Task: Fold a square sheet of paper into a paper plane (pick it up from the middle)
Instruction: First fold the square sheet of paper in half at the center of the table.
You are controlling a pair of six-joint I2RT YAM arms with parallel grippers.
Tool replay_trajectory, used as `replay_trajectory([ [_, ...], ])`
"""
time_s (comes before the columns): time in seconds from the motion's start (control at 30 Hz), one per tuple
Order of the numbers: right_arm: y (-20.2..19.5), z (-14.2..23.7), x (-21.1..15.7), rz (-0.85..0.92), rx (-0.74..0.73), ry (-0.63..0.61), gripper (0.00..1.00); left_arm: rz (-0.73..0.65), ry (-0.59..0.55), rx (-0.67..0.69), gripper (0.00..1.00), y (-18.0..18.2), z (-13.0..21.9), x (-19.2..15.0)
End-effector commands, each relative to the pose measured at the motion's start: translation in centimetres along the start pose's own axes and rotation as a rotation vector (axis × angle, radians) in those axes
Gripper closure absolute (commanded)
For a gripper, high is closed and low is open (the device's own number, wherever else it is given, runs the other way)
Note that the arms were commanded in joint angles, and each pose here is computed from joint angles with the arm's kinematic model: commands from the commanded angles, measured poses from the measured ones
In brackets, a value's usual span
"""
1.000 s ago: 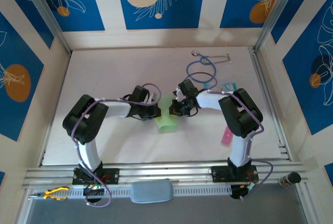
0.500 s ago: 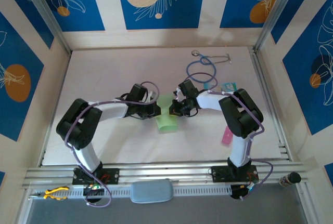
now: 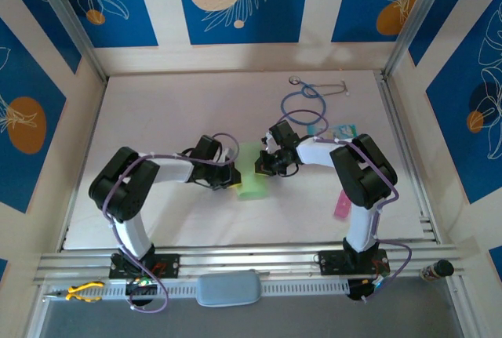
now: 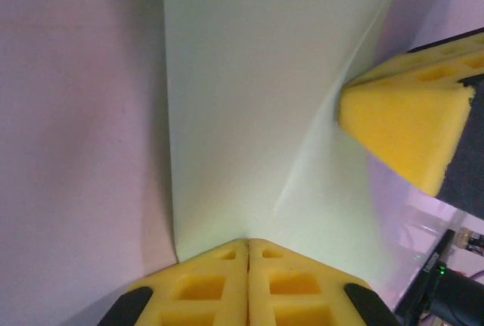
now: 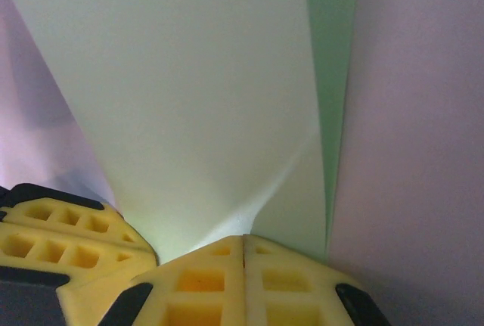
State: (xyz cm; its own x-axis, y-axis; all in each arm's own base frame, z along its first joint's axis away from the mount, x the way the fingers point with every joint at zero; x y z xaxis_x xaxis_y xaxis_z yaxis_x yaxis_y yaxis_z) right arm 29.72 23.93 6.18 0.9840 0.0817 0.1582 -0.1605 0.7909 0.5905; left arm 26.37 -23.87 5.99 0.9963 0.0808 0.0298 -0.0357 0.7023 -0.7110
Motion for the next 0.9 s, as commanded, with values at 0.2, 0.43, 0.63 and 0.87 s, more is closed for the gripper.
replay_trajectory([
  [0.2, -3.4, -1.2, -3.2, -0.084, -0.155, 0.095, 1.0, 0.008, 0.011, 0.079, 1.0, 1.5, 0.1, -1.1],
  [0.43, -3.4, -1.1, -3.1, -0.087, -0.161, 0.091, 1.0, -0.008, -0.026, -0.04, 1.0, -2.4, 2.0, -0.3],
  [0.63, -3.4, -1.2, -3.1, -0.093, -0.157, 0.09, 1.0, 0.024, -0.001, -0.101, 1.0, -2.2, 1.3, -1.2],
  [0.87, -3.4, -1.3, -3.3, -0.093, -0.158, 0.097, 1.0, 0.061, 0.047, -0.068, 1.0, 0.1, -0.1, -2.6],
])
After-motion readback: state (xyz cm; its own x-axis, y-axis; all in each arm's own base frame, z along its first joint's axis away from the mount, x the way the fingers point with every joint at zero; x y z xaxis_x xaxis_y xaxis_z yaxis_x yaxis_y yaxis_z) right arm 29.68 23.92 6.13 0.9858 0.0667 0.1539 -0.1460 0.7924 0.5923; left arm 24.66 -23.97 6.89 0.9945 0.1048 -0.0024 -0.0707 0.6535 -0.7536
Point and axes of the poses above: each hand's point on the last joint's axis, 136 mm out from that joint toward the fingers, its own z axis back along the fingers, its own y axis along the line the jaws close on, x = y × z, the point moved 6 cm from there along z, back along the fingers, and after that the axes turned 4 degrees about z, right-handed, at the moved point
